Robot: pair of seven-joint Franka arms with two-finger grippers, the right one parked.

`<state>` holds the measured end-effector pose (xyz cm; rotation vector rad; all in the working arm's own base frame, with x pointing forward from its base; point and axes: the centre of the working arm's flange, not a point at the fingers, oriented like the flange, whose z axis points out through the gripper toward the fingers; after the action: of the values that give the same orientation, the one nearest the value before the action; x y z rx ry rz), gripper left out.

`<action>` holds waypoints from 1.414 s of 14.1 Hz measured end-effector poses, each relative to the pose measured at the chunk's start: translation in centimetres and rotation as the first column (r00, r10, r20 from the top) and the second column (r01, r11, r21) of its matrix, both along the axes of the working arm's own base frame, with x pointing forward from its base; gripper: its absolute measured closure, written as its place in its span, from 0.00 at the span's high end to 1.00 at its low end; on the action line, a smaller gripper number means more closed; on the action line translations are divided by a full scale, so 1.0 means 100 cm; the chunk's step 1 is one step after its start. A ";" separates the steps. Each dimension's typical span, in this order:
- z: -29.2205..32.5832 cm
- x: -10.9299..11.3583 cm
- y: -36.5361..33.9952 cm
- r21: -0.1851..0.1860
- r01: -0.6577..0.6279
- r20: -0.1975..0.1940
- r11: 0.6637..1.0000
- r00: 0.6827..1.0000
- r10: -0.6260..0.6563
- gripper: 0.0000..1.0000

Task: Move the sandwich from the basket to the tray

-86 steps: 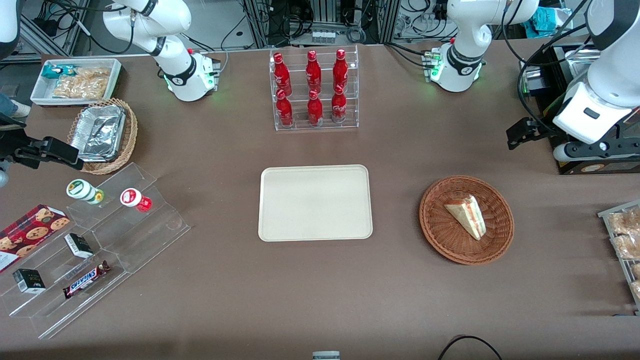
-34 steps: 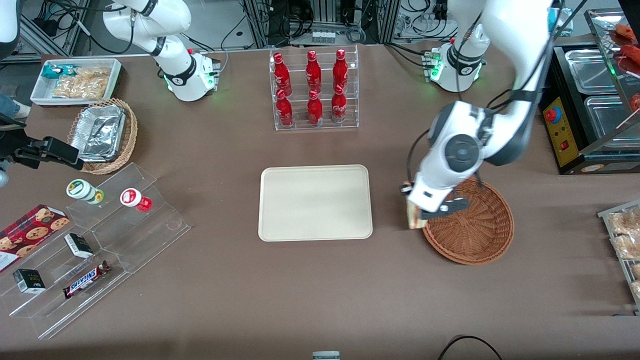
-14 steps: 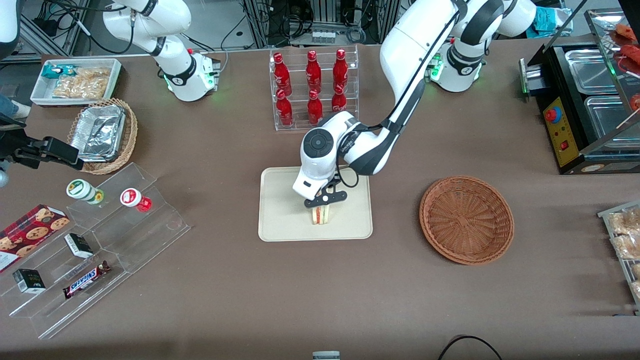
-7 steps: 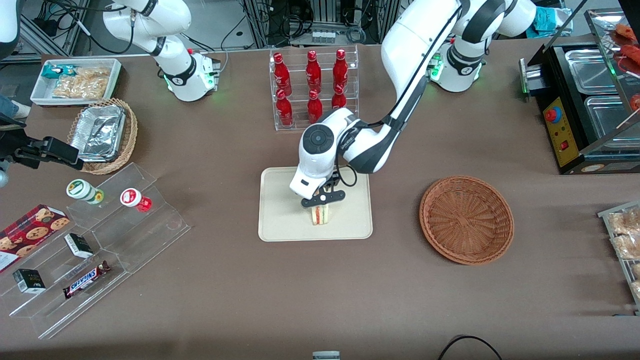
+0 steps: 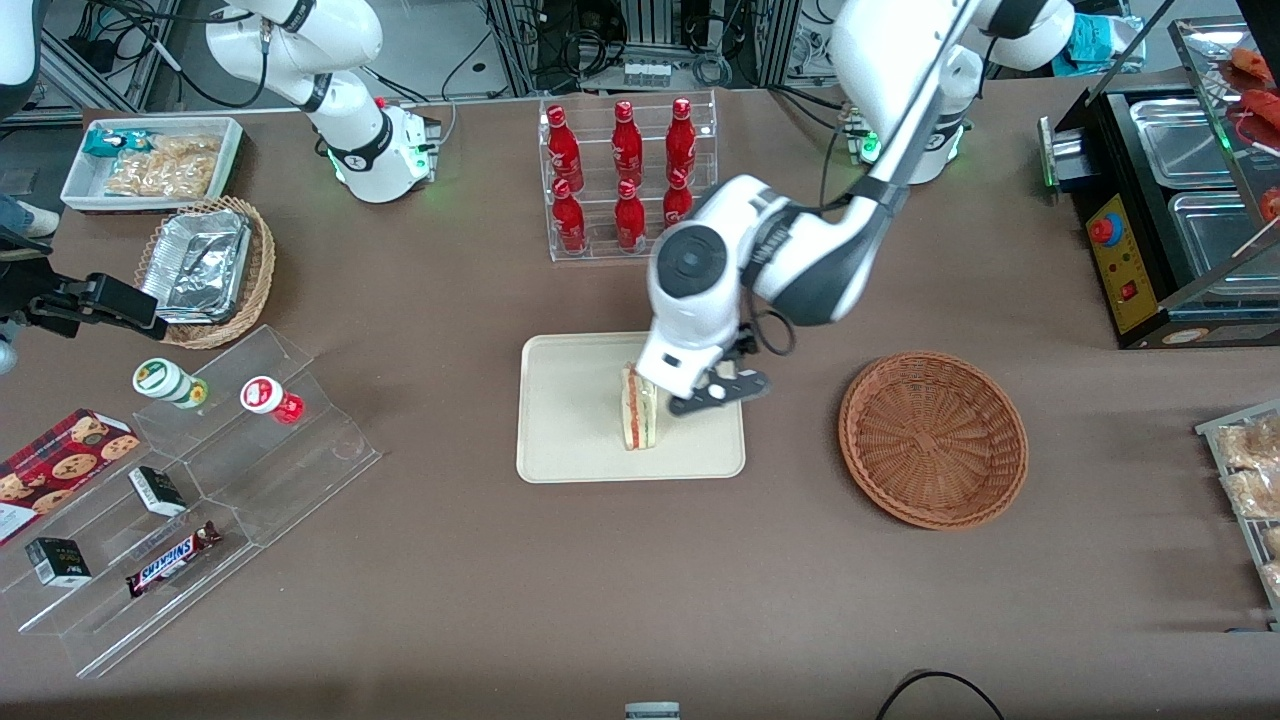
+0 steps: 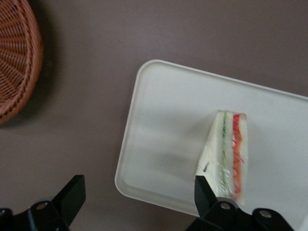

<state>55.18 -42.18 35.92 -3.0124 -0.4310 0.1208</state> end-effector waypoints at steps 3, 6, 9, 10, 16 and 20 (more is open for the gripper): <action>-0.015 0.017 0.052 0.022 -0.026 -0.041 0.999 0.999 0.026 1.00; 0.003 0.021 0.110 0.014 0.013 -0.059 1.000 0.998 -0.012 1.00; 0.030 0.012 0.167 0.002 0.050 -0.067 0.999 0.996 -0.050 1.00; 0.040 0.007 0.185 -0.001 0.065 -0.077 0.998 0.995 -0.065 1.00; 0.106 -0.013 0.277 -0.029 0.155 -0.155 0.987 0.975 -0.158 1.00; 0.143 -0.017 0.313 -0.062 0.240 -0.116 0.969 0.962 -0.246 1.00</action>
<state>53.44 -10.91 50.25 -3.0512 -0.0457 0.2996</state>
